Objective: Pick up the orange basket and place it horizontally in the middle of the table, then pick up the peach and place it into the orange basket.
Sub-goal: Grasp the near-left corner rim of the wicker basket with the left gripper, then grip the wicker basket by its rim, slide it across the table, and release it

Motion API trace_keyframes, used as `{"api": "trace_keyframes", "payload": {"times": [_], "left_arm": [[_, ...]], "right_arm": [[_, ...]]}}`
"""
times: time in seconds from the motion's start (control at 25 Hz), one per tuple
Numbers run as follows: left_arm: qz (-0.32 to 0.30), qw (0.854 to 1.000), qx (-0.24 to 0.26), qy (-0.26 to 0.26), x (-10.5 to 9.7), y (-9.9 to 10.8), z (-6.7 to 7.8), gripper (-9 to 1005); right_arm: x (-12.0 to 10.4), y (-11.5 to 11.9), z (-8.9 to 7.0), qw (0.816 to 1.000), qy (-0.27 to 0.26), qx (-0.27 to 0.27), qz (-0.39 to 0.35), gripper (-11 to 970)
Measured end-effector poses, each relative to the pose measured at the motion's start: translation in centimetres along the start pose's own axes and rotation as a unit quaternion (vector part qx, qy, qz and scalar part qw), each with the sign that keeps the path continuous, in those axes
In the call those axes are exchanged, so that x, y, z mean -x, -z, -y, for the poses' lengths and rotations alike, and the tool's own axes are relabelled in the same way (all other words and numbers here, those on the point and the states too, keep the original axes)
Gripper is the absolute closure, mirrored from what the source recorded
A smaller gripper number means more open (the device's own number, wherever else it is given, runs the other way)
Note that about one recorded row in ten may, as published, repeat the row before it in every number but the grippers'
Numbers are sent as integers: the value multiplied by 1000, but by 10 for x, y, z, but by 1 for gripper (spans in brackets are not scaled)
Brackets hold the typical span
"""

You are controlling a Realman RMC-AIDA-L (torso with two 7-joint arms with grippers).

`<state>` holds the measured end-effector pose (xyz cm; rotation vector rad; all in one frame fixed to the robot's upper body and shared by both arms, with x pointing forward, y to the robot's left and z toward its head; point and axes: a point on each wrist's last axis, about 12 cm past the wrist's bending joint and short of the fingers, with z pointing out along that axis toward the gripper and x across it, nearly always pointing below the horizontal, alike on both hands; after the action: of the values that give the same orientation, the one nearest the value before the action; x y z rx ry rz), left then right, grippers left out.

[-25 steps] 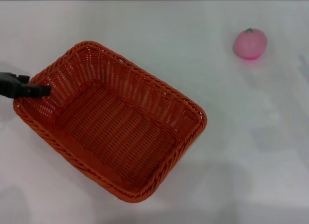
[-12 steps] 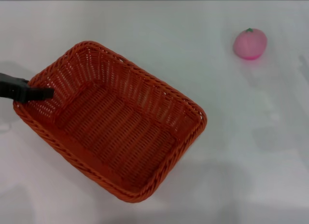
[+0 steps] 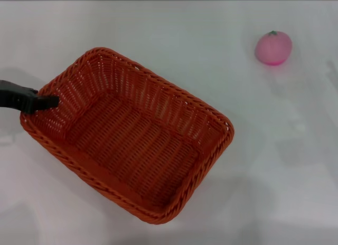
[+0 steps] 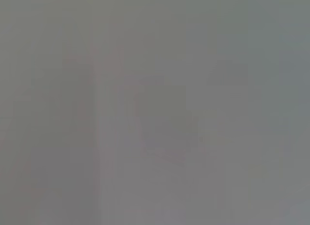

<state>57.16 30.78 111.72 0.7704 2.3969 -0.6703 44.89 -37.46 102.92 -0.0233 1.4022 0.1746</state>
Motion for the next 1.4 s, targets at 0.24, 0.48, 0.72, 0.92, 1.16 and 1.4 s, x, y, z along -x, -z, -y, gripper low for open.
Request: {"api": "trace_keyframes", "payload": {"times": [0.24, 0.48, 0.72, 0.92, 1.16, 1.4], "left_arm": [[5, 1000, -2, 6, 0, 0, 0, 824], [35, 998, -15, 44, 4, 2, 3, 824], [63, 994, -36, 79, 9, 8, 8, 823], [72, 990, -48, 109, 13, 9, 12, 823], [97, 982, -50, 156, 19, 11, 11, 824], [114, 966, -47, 228, 23, 9, 8, 824]], "right_arm": [[0, -1, 0, 1000, 0, 1, 1, 172], [1, -2, 0, 1000, 0, 0, 3, 175], [2, -7, -2, 1000, -1, 2, 8, 178], [2, -9, -1, 1000, -2, 0, 11, 181], [5, -9, 3, 1000, -3, -18, 22, 184], [8, -8, 10, 998, -5, -48, 35, 187]]}}
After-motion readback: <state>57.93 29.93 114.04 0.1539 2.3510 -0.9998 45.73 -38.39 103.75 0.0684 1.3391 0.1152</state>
